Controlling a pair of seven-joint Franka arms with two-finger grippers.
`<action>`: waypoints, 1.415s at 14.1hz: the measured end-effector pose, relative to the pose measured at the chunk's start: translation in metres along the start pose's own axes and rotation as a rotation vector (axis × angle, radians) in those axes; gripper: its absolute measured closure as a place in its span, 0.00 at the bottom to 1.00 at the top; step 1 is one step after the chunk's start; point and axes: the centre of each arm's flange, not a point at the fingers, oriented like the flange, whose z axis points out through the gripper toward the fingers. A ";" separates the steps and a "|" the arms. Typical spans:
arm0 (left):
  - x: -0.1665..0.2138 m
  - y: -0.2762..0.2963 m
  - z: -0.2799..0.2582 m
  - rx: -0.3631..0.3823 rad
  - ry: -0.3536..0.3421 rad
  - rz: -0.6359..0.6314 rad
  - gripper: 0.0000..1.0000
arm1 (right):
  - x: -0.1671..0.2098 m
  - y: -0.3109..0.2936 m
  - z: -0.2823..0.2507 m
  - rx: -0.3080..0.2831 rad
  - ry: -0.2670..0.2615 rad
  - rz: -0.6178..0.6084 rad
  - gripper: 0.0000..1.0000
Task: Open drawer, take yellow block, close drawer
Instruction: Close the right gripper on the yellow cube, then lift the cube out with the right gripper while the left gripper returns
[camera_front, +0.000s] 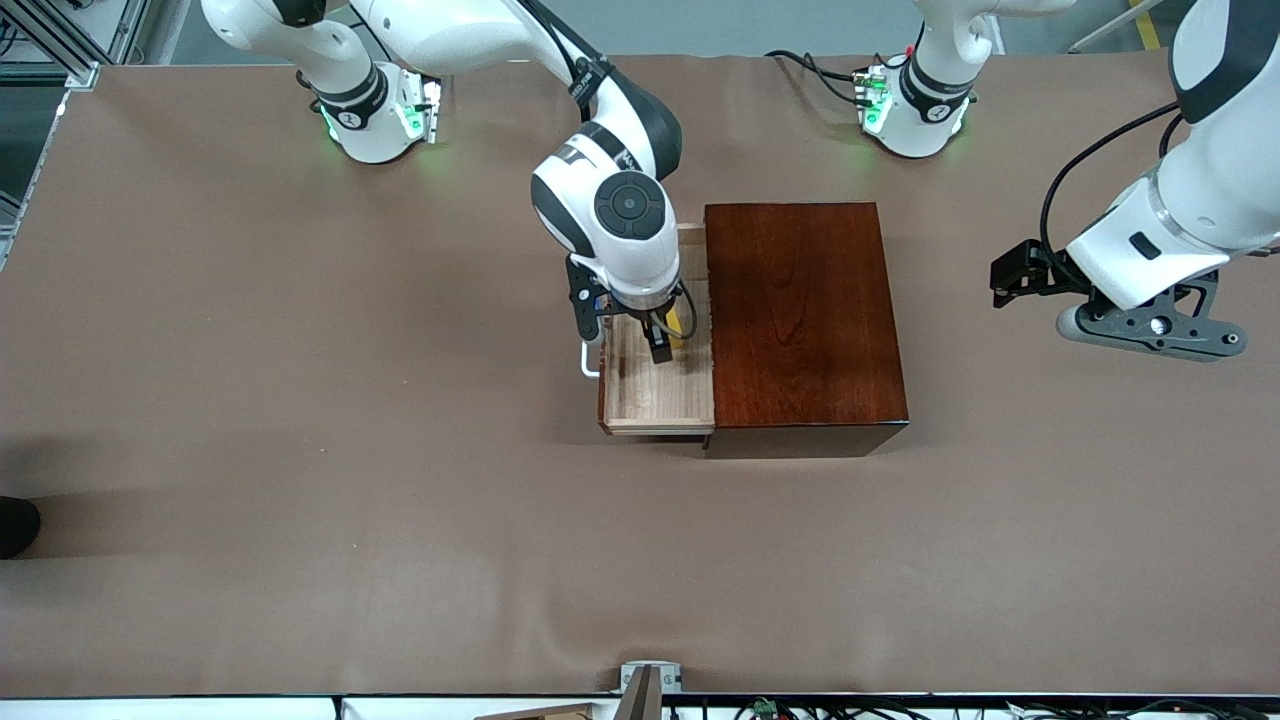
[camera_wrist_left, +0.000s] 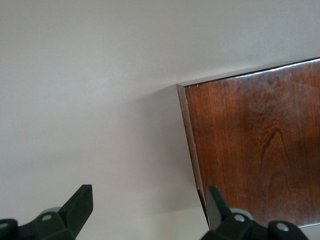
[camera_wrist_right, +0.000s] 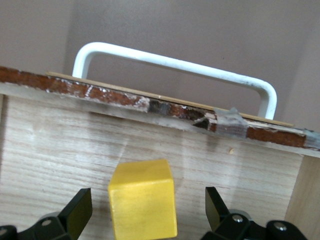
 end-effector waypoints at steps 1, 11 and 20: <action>0.000 0.001 0.000 0.000 0.000 0.001 0.00 | -0.002 0.001 0.002 -0.002 0.002 -0.003 0.00; 0.000 0.010 -0.001 -0.001 0.001 0.017 0.00 | -0.014 0.001 0.014 0.046 -0.002 -0.019 0.44; 0.000 0.012 -0.001 -0.001 0.001 0.021 0.00 | 0.023 -0.017 -0.076 0.108 -0.004 -0.019 0.44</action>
